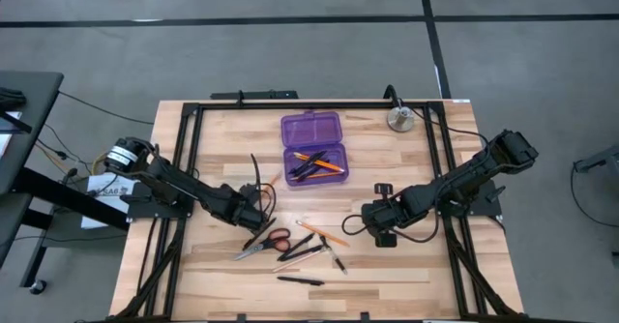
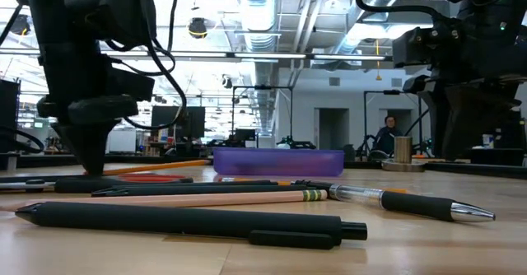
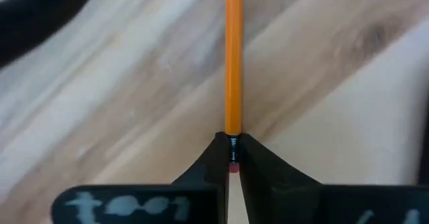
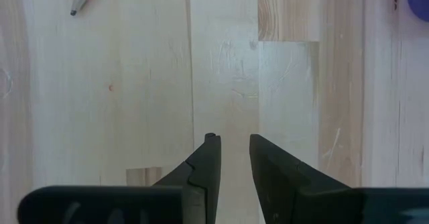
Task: Pick & place school supplies into a supply box
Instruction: Put the yellow pencil into the purple supply box
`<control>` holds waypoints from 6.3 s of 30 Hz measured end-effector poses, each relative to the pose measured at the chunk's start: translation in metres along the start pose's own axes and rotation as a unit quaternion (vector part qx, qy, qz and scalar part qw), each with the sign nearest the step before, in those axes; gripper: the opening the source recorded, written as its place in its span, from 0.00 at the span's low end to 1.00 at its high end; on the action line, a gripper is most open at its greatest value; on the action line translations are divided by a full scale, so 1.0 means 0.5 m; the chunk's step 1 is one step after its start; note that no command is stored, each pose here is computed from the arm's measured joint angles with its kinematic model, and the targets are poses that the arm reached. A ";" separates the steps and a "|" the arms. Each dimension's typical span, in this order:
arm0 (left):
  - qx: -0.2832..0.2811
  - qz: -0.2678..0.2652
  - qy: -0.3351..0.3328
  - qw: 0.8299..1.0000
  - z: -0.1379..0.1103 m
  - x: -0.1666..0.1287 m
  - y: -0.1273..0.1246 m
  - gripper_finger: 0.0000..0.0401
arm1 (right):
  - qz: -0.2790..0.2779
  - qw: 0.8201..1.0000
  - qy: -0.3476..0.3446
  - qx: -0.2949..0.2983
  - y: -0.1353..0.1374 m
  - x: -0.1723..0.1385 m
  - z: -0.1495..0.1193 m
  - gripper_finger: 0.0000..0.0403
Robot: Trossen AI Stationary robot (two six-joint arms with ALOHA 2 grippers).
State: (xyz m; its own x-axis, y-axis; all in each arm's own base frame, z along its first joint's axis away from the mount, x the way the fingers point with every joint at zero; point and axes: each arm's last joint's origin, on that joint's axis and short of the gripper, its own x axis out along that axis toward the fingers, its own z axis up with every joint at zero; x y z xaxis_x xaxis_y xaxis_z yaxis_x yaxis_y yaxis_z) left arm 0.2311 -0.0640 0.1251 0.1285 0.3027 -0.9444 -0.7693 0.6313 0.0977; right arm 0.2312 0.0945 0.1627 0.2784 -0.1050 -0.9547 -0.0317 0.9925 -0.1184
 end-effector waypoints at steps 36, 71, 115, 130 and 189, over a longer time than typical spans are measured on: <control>-0.027 0.002 -0.042 0.999 0.004 -0.045 0.023 0.01 | 0.006 1.000 0.008 -0.005 0.000 0.000 -0.002 0.19; 0.016 -0.059 -0.031 0.998 0.024 -0.043 0.006 0.21 | 0.009 1.000 0.011 -0.005 0.000 0.000 -0.003 0.19; -0.079 0.067 -0.046 0.994 0.036 0.027 0.030 0.01 | 0.010 1.000 0.009 -0.022 0.001 0.000 -0.003 0.19; -0.139 0.062 -0.178 0.972 0.054 0.015 0.012 0.00 | 0.010 0.999 0.015 -0.049 0.003 -0.001 -0.006 0.19; 0.281 -0.057 -0.089 0.954 0.360 -0.037 -0.065 0.33 | 0.017 0.999 0.032 -0.007 0.002 -0.001 -0.011 0.19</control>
State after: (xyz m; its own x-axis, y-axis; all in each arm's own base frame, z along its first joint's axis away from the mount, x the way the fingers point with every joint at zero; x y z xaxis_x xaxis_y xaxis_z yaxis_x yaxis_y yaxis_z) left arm 0.3663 0.0383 0.1958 0.3338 0.2942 -0.8956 -0.2928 0.9354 0.1981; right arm 0.2257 0.0954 0.1613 0.2147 -0.0764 -0.9737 -0.0536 0.9945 -0.0899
